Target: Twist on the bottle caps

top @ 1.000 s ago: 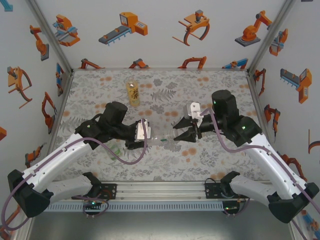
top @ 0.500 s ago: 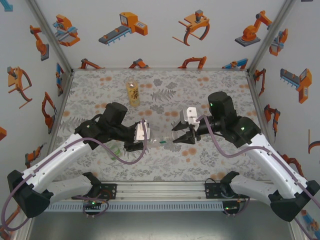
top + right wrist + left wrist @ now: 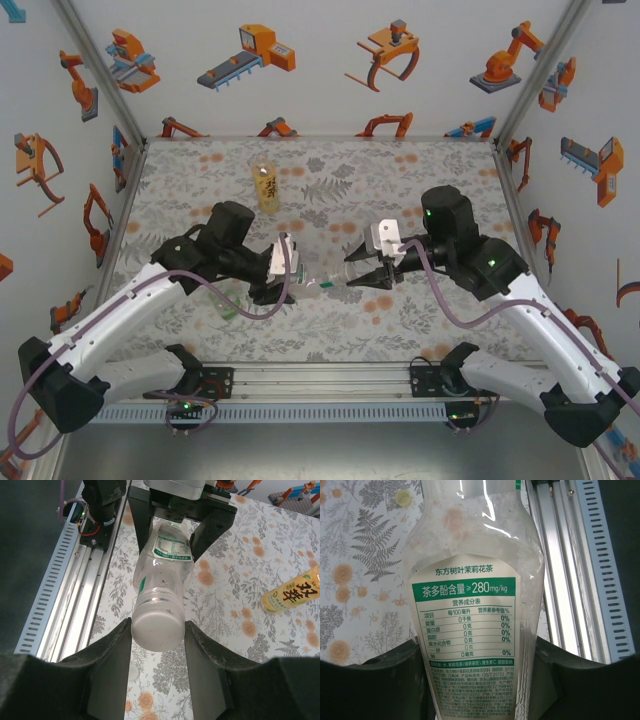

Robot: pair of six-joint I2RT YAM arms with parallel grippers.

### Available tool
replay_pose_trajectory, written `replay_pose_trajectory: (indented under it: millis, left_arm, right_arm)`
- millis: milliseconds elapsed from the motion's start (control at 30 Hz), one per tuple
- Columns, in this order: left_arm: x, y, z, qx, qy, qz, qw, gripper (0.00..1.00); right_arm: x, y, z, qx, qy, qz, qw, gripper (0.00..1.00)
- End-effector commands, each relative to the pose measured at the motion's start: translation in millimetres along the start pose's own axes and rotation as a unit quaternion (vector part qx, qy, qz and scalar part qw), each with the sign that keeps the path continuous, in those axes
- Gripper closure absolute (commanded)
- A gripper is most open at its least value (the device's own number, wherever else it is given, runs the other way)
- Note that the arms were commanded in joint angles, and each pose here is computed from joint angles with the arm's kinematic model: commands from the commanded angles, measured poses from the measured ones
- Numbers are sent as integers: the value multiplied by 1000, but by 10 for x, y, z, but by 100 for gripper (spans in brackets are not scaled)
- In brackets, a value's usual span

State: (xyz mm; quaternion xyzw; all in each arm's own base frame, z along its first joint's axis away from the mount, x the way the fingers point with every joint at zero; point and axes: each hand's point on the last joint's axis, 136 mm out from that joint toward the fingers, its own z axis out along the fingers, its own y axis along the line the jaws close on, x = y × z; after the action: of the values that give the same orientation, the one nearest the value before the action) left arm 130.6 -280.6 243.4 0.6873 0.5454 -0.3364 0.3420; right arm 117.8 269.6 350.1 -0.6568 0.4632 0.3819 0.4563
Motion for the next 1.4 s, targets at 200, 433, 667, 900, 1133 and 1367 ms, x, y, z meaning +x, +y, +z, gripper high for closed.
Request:
replay_pose_trajectory:
  millis: [200, 433, 667, 900, 1133, 1367]
  left_arm:
    - [-351, 19, -118, -6, -58, 40, 997, 100]
    - [-320, 152, -169, -67, -53, 60, 994, 100]
    - [-277, 284, -185, -106, -38, 60, 992, 100]
    - [-256, 383, -213, -144, -31, 60, 987, 100]
    - [-244, 461, -230, -173, -27, 63, 983, 100]
    - [-215, 579, -278, -207, -16, 59, 976, 100]
  right_arm:
    - [56, 28, 105, -24, 9, 52, 998, 100]
    - [104, -104, 169, 7, -7, 135, 991, 100]
    - [215, -297, 203, 63, -22, 238, 969, 100]
    - [440, -556, 234, 132, -30, 398, 907, 100]
    - [723, -793, 230, 197, -82, 584, 783, 100]
    - [1121, -778, 269, 221, -94, 734, 635, 100]
